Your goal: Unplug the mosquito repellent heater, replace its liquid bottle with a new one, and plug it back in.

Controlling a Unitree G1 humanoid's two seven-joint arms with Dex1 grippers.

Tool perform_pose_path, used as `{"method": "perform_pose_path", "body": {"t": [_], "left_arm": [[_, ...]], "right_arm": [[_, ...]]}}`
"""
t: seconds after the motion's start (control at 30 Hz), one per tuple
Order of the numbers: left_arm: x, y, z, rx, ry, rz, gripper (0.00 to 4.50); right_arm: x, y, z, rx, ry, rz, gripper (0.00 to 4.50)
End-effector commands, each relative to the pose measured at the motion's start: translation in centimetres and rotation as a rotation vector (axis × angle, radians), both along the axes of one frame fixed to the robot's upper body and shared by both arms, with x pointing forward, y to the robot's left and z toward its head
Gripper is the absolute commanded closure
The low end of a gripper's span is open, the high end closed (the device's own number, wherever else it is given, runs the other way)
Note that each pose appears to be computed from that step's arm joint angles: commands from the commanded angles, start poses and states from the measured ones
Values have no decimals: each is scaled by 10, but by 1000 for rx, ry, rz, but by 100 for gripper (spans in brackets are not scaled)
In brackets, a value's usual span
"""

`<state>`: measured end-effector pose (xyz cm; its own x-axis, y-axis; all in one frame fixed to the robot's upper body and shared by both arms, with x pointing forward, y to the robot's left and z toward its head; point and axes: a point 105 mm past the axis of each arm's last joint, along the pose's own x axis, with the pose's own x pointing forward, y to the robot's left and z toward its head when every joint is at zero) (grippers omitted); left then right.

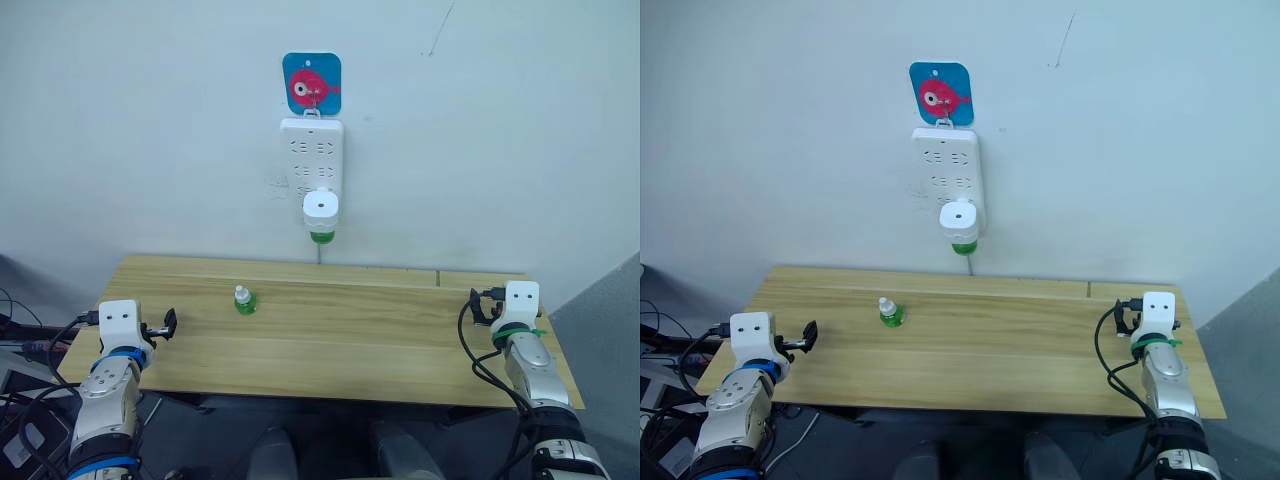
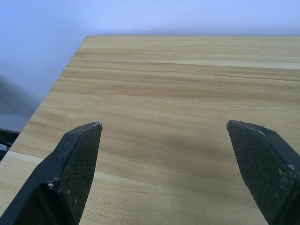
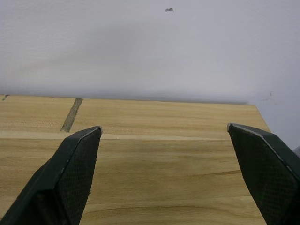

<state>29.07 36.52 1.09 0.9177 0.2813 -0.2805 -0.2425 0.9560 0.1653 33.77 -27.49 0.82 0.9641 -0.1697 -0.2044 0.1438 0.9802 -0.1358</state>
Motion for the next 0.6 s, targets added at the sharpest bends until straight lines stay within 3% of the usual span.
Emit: {"method": "perform_pose_path", "body": {"t": [0.03, 0.6], "left_arm": [[0, 6, 11, 45, -24, 6, 0], [1, 4, 14, 12, -48, 12, 0]], "right_arm": [[5, -5, 14, -24, -45, -7, 2], [5, -1, 13, -16, -43, 0, 2]]}}
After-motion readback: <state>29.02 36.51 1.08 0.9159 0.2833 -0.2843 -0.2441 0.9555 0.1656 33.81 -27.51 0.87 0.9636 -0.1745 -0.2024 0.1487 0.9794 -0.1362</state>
